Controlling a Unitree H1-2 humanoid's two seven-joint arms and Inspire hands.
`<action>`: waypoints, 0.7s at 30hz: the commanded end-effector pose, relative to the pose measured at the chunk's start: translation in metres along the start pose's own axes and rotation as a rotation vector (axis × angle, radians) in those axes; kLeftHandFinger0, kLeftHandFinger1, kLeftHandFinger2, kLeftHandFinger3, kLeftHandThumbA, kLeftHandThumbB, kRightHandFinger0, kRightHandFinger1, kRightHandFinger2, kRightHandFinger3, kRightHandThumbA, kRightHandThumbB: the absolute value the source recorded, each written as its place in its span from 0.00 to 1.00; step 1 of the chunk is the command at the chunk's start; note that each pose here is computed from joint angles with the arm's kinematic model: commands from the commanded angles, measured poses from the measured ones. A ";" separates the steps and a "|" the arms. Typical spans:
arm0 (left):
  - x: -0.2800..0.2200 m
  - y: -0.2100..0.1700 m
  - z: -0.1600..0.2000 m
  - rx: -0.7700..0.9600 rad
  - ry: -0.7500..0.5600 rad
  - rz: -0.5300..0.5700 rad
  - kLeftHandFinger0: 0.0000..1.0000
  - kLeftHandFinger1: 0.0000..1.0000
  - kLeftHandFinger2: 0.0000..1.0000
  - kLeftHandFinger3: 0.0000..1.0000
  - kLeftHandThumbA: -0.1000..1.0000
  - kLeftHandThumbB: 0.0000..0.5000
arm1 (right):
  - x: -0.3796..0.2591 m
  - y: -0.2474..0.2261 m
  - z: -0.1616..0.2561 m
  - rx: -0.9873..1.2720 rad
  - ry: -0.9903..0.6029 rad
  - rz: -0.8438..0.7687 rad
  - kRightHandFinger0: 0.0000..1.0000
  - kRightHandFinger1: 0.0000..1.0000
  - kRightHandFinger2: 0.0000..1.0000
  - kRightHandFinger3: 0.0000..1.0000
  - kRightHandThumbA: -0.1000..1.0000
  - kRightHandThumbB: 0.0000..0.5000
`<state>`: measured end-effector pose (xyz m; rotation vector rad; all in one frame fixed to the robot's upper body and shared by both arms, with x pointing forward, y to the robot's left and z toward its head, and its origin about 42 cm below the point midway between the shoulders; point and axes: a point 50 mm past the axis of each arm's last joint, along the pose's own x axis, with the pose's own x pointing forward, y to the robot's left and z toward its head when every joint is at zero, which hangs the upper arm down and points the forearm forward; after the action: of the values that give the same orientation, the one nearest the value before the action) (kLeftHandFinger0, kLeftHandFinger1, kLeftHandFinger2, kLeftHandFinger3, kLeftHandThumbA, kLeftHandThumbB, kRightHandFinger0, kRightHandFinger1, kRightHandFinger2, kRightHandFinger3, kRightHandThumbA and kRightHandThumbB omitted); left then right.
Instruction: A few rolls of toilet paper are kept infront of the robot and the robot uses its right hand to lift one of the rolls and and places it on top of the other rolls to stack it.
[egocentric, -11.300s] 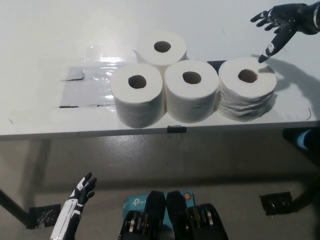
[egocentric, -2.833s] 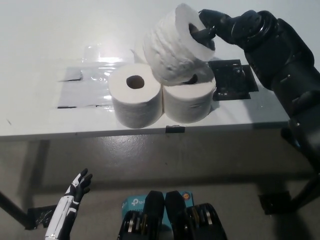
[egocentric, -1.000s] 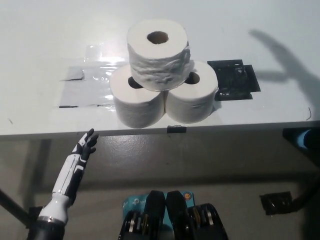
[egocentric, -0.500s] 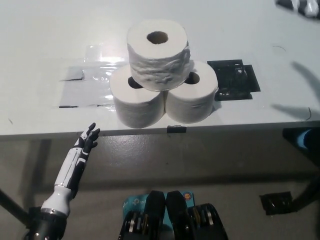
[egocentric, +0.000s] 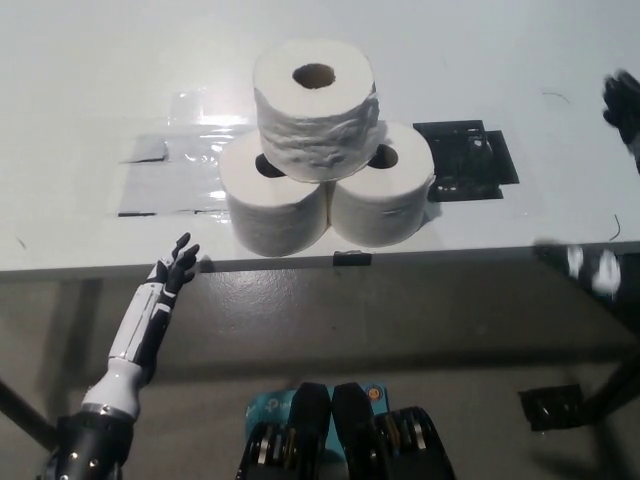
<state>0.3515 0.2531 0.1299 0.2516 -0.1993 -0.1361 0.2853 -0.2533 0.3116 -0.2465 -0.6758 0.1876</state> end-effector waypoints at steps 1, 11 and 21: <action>0.009 0.012 0.018 -0.023 -0.094 0.005 1.00 1.00 1.00 1.00 1.00 0.38 | -0.012 0.004 0.002 0.040 -0.144 -0.113 1.00 1.00 1.00 1.00 1.00 0.46; -0.031 0.006 -0.004 -0.025 -0.017 -0.011 1.00 1.00 1.00 1.00 1.00 0.37 | -0.050 0.042 -0.094 0.082 0.159 -0.072 1.00 1.00 1.00 1.00 1.00 0.24; -0.074 -0.002 -0.021 -0.037 0.068 -0.024 1.00 1.00 1.00 1.00 1.00 0.35 | -0.090 0.077 -0.140 0.161 0.376 -0.055 1.00 1.00 1.00 1.00 1.00 0.35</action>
<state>0.2900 0.2647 0.0874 0.2187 -0.0742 -0.1188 0.3016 -0.2326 0.1358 -0.1181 -0.2470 0.1632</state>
